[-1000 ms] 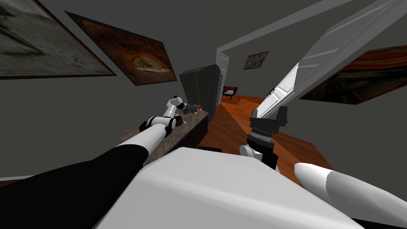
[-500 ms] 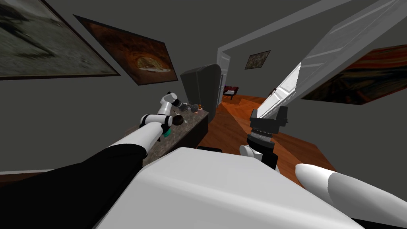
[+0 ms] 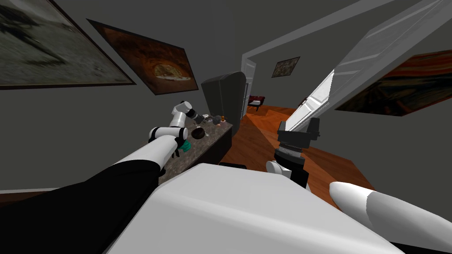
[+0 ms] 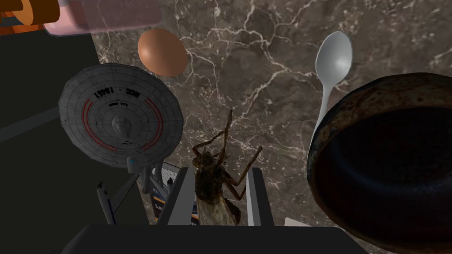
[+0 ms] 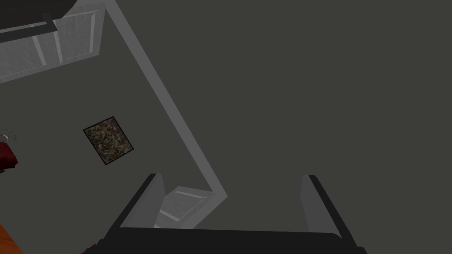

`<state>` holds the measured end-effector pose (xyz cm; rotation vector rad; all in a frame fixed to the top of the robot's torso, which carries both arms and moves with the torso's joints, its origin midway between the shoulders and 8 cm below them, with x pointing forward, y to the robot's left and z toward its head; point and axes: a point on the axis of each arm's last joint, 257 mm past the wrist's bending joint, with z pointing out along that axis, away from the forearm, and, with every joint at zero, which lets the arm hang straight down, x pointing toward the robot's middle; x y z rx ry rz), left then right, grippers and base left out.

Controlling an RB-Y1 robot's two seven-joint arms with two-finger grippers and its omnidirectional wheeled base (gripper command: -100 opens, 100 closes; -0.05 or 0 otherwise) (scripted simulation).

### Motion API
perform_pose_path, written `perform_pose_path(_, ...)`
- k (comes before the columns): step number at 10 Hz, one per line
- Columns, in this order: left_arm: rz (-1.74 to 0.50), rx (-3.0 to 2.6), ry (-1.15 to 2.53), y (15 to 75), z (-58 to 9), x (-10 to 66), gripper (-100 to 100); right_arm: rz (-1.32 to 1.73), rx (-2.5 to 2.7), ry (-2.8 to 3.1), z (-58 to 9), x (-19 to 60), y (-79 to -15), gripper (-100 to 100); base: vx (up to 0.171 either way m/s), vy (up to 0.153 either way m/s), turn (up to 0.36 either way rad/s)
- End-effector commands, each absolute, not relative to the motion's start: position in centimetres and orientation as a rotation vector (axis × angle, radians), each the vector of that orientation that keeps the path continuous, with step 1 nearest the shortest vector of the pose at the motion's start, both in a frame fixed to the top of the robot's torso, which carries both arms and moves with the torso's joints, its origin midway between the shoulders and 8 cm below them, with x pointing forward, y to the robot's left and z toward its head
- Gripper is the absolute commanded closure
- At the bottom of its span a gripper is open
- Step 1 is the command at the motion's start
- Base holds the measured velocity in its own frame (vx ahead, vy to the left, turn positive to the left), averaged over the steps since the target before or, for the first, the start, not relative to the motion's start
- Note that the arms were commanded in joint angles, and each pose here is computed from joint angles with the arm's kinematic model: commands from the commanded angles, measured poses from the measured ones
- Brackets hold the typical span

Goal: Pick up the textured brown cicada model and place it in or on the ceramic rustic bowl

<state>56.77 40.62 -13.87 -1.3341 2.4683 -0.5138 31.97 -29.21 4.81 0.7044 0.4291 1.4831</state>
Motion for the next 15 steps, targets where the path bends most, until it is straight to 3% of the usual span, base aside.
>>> perform_pose_path(1, -0.479, -1.335, 2.498, 41.8, -14.2, 55.8, 100, 1.483, 0.704, 0.429, 4.8, 32.0, -29.2, 0, 0.005, 0.032, -0.005)
perform_pose_path(12, -0.269, -1.371, 2.635, 47.9, -15.4, 49.4, 100, 1.483, 0.704, 0.429, 4.8, 32.0, -29.2, 0, 0.004, 0.023, -0.007)
perform_pose_path(13, -0.265, -1.372, 2.639, 47.9, -15.5, 49.3, -100, 1.483, 0.704, 0.429, 4.8, 32.0, -29.2, 0, 0.000, 0.000, 0.000)
perform_pose_path(15, -0.265, -1.371, 2.639, 48.0, -15.5, 49.3, -100, 1.483, 0.704, 0.429, 4.8, 32.0, -29.2, 0, 0.000, 0.000, 0.000)
